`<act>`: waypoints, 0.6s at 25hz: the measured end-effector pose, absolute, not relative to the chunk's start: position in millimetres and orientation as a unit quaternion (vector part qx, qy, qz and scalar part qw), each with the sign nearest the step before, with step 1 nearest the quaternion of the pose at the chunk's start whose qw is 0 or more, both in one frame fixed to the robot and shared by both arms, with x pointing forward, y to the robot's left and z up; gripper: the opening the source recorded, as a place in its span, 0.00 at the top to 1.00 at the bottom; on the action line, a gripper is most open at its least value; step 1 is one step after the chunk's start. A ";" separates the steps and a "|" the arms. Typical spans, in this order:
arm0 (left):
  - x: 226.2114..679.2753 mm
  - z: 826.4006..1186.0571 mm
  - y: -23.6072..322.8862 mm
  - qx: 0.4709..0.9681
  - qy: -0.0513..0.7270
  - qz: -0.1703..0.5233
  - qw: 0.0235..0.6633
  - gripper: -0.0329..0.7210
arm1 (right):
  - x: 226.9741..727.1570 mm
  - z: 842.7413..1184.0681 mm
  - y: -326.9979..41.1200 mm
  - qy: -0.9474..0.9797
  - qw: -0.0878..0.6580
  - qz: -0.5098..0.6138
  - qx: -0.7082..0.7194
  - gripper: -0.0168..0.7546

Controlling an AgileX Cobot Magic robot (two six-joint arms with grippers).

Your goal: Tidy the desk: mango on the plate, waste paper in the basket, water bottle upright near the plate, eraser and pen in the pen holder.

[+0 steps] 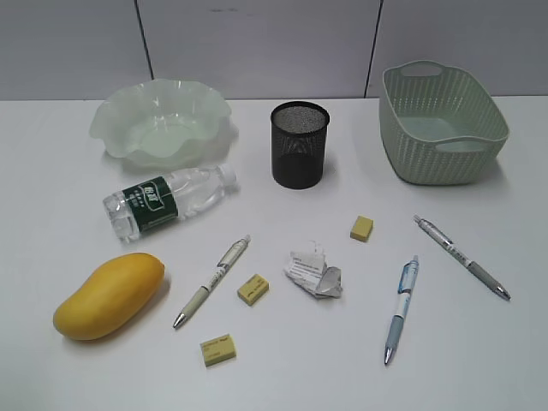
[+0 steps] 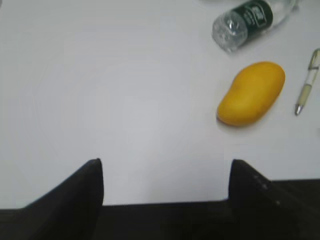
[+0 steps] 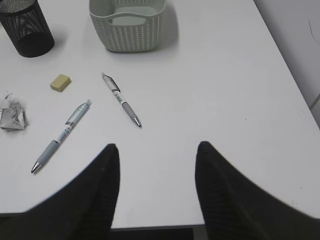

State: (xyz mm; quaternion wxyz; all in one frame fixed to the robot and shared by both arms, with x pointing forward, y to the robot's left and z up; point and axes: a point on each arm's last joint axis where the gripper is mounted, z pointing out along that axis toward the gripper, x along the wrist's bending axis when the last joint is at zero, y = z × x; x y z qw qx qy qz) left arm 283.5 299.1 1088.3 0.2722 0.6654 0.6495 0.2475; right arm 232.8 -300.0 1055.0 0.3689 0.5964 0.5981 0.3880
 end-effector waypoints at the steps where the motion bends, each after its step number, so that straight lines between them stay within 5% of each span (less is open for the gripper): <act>1: 295.4 1090.9 296.9 0.673 0.657 0.222 0.255 0.18 | 232.8 1055.0 -300.0 0.598 0.369 0.388 0.596 0.46; 7: 372.1 1091.0 287.8 0.699 0.685 0.122 0.164 0.18 | 232.8 1055.0 -300.0 0.598 0.369 0.388 0.596 0.46; 15: 425.6 1073.5 255.5 0.766 0.622 0.099 0.131 0.08 | 232.8 1055.0 -300.0 0.598 0.369 0.388 0.596 0.47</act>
